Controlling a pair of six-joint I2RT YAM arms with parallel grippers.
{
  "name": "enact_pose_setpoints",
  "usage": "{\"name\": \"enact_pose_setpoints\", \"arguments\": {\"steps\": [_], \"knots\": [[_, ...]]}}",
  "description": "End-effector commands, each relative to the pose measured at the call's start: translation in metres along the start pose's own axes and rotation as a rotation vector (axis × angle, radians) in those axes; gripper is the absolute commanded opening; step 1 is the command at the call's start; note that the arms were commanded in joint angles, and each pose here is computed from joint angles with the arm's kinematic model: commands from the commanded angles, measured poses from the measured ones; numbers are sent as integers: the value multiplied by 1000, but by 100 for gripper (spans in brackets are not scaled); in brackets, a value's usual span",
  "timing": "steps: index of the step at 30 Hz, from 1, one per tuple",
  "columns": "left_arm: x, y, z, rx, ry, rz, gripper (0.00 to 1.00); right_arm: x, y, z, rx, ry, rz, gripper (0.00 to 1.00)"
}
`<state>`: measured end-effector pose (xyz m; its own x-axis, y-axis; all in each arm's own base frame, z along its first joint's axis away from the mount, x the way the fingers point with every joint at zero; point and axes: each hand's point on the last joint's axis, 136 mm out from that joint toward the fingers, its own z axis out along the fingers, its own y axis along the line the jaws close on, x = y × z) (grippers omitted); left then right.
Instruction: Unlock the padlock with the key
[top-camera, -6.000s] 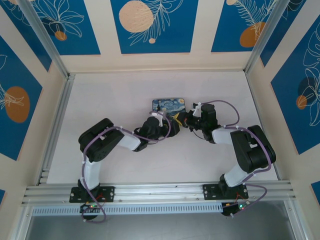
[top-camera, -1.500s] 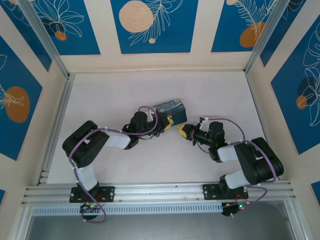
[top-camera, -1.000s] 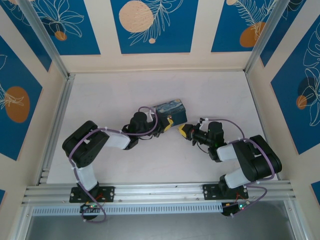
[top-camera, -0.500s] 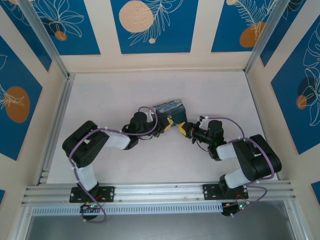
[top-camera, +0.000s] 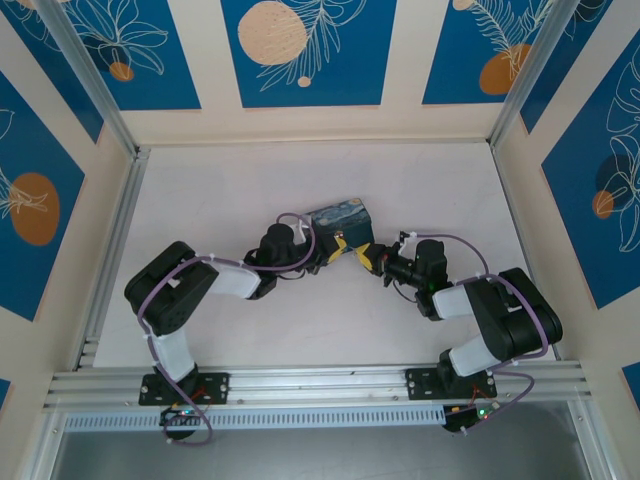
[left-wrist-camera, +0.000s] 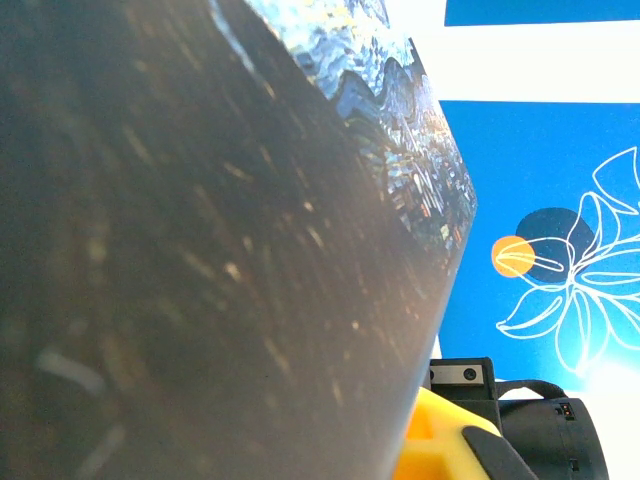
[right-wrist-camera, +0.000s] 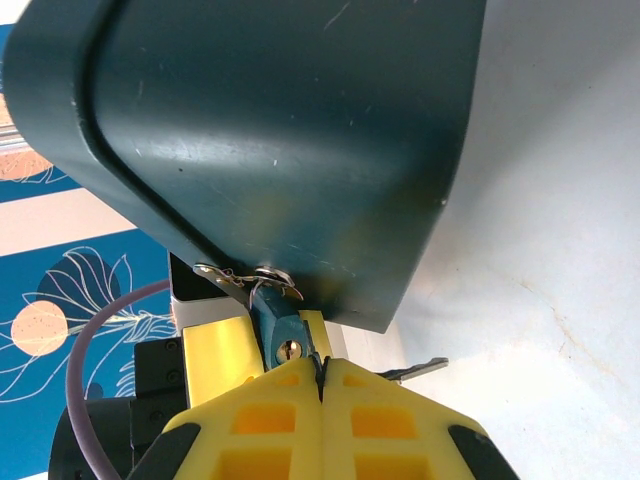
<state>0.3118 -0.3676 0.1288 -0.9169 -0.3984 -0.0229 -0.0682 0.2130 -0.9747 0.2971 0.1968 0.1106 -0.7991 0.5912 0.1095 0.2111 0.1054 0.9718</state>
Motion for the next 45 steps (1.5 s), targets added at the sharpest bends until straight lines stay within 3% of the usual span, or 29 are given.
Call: {"name": "enact_pose_setpoints", "arguments": {"steps": [1, 30, 45], "knots": [[-3, -18, -4, 60, 0, 18, 0, -2, 15, 4, -43, 2, -27, 0], [-3, -12, -4, 43, -3, 20, 0, 11, 17, -2, -23, 19, -62, 0], [-2, -26, -4, 82, 11, 6, 0, 6, 13, 10, -23, 29, -73, 0]]}}
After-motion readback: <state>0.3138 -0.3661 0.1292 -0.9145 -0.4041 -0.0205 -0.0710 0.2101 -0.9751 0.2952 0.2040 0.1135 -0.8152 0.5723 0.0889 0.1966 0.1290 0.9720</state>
